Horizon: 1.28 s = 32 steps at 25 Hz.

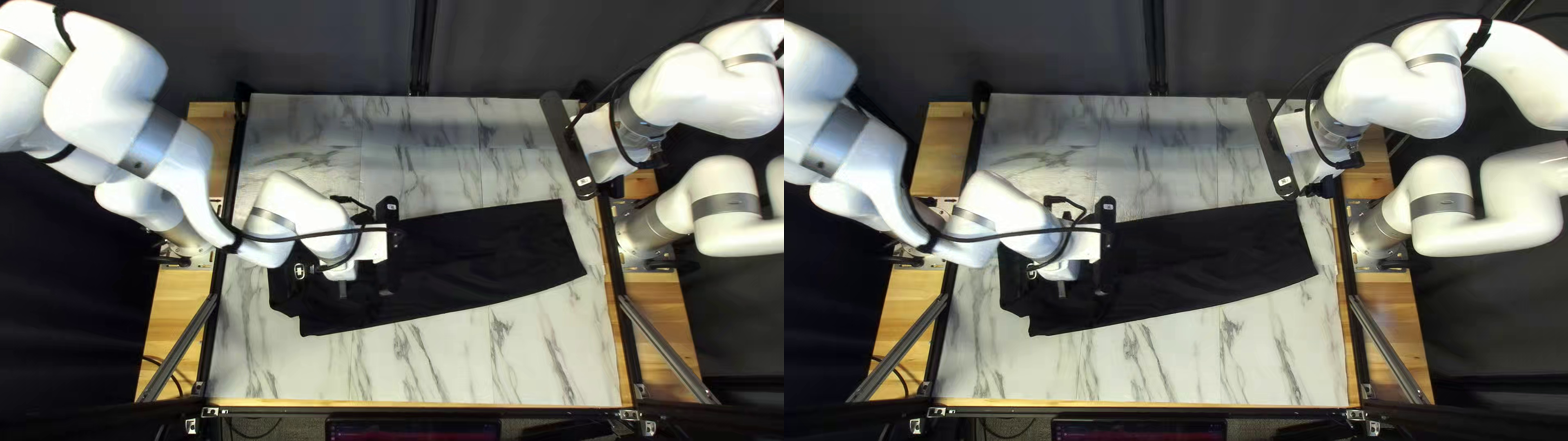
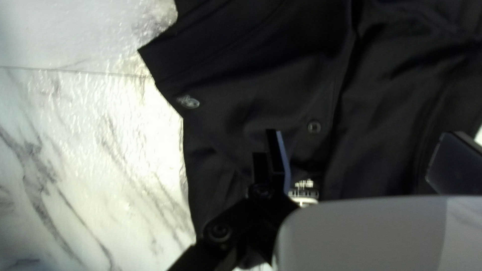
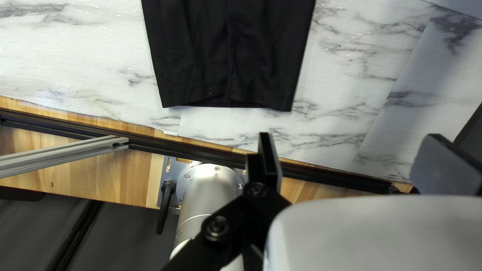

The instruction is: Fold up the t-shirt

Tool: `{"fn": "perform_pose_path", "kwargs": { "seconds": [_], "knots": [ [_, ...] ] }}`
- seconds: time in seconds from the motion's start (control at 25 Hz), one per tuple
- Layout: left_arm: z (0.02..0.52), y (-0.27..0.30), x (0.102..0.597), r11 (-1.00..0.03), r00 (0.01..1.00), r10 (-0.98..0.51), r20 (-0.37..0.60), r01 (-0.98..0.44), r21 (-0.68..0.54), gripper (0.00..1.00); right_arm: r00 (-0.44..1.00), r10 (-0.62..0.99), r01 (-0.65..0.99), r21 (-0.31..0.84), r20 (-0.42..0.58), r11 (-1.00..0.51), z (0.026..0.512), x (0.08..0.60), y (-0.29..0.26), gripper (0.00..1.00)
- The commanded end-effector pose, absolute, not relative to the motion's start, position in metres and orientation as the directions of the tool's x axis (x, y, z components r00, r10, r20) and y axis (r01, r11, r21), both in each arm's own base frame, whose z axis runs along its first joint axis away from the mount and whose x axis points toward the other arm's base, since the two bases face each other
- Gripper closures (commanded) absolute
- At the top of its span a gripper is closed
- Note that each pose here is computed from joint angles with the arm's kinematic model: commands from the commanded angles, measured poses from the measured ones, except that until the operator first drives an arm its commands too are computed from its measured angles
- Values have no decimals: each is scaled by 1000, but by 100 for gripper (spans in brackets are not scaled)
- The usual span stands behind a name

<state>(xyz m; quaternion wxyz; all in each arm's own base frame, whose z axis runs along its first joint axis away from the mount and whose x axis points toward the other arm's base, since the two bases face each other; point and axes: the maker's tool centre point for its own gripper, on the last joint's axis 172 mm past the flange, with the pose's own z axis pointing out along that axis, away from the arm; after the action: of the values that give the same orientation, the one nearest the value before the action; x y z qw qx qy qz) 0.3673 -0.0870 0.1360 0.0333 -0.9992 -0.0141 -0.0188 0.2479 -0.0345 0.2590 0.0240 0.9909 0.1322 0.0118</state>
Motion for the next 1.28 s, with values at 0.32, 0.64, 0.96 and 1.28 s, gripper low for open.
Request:
{"fn": "perform_pose_path", "kwargs": {
  "seconds": [0.32, 0.64, 0.96, 1.28],
  "knots": [
    [204, -74, 335, -995, 998, -2, 67, 4, -97, 0, 965, 263, 261, 51, 17, -964, 259, 248, -34, 0],
    [202, -72, 331, -996, 997, -7, 74, 0, -87, 0, 965, 263, 261, 51, 17, -964, 259, 248, -34, 0],
    [202, -72, 331, -996, 997, -7, 74, 0, -87, 0, 965, 263, 261, 51, 17, -964, 259, 248, -34, 0],
    [178, -114, 324, -998, 997, -43, 62, -40, -43, 0, 965, 263, 261, 51, 17, -964, 259, 248, -34, 0]
  ]
}}
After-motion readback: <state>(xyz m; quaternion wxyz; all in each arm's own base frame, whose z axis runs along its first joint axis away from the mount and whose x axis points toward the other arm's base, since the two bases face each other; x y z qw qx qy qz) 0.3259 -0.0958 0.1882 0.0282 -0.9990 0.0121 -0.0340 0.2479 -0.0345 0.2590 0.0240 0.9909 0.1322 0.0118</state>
